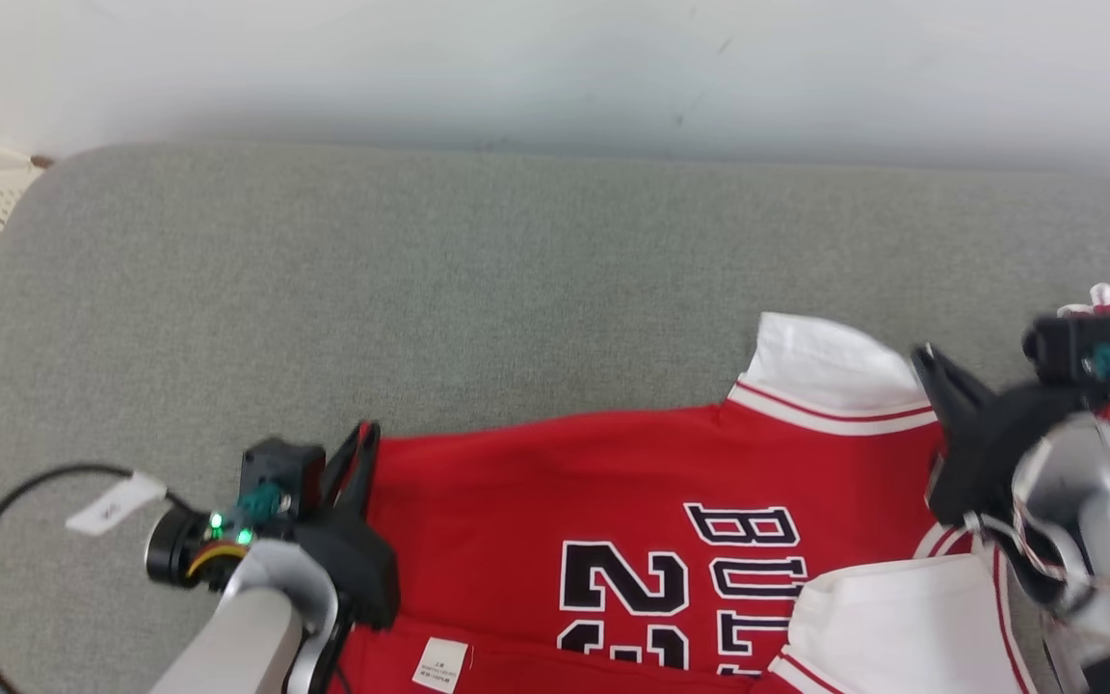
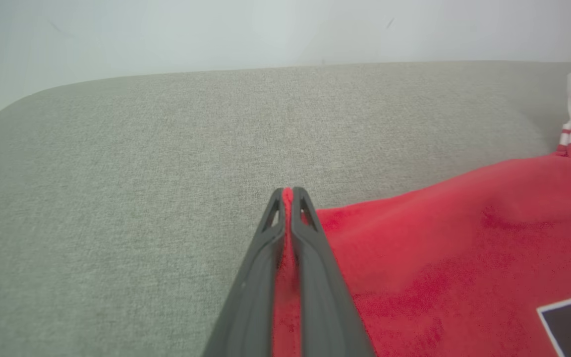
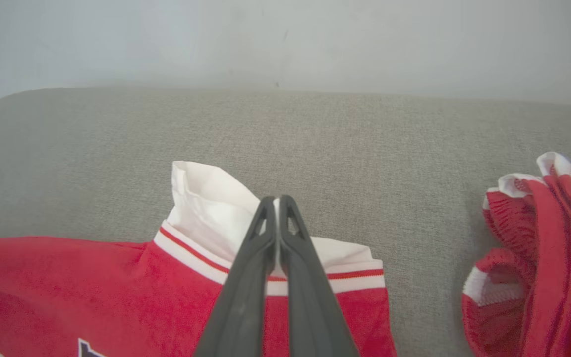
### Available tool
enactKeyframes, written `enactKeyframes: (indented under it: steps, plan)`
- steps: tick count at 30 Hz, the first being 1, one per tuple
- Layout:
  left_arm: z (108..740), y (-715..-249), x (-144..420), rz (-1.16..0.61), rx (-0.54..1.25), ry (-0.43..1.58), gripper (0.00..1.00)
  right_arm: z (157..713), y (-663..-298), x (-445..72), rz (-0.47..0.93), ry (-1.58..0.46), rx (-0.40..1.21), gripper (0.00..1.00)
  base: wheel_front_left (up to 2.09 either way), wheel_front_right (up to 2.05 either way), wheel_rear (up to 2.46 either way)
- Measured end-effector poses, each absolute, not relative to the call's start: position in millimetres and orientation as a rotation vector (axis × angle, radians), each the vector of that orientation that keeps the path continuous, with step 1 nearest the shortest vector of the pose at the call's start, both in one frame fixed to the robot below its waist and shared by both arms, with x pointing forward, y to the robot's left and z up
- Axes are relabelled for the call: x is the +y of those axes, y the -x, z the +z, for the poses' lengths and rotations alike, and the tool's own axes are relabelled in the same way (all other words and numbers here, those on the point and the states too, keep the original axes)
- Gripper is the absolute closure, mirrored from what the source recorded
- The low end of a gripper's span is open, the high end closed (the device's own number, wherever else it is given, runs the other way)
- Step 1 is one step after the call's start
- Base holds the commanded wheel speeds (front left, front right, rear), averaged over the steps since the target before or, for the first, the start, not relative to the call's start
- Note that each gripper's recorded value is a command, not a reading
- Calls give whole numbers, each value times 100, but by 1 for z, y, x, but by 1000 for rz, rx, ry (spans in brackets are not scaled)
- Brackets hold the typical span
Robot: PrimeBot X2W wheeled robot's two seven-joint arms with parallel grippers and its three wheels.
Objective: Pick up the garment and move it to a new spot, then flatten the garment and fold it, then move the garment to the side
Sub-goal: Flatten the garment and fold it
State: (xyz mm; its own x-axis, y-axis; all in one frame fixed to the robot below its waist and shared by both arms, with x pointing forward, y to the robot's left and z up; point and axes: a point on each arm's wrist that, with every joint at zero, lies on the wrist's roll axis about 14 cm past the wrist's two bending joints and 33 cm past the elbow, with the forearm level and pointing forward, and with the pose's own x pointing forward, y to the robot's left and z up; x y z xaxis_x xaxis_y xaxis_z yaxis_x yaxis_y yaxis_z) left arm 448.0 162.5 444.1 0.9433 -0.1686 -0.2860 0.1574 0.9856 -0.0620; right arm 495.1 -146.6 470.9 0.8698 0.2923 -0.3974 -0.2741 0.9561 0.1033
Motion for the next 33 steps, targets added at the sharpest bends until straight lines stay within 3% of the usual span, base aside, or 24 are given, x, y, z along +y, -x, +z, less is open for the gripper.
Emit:
enactKeyframes:
  steps: [15,33]
  plan:
    - [460,-399,146,-273,201,-22,100,485,-355,-152,360,-126,596,100,0,0,0]
    - [441,-381,155,-240,222,-64,100,445,-284,-157,338,-106,850,100,0,0,0]
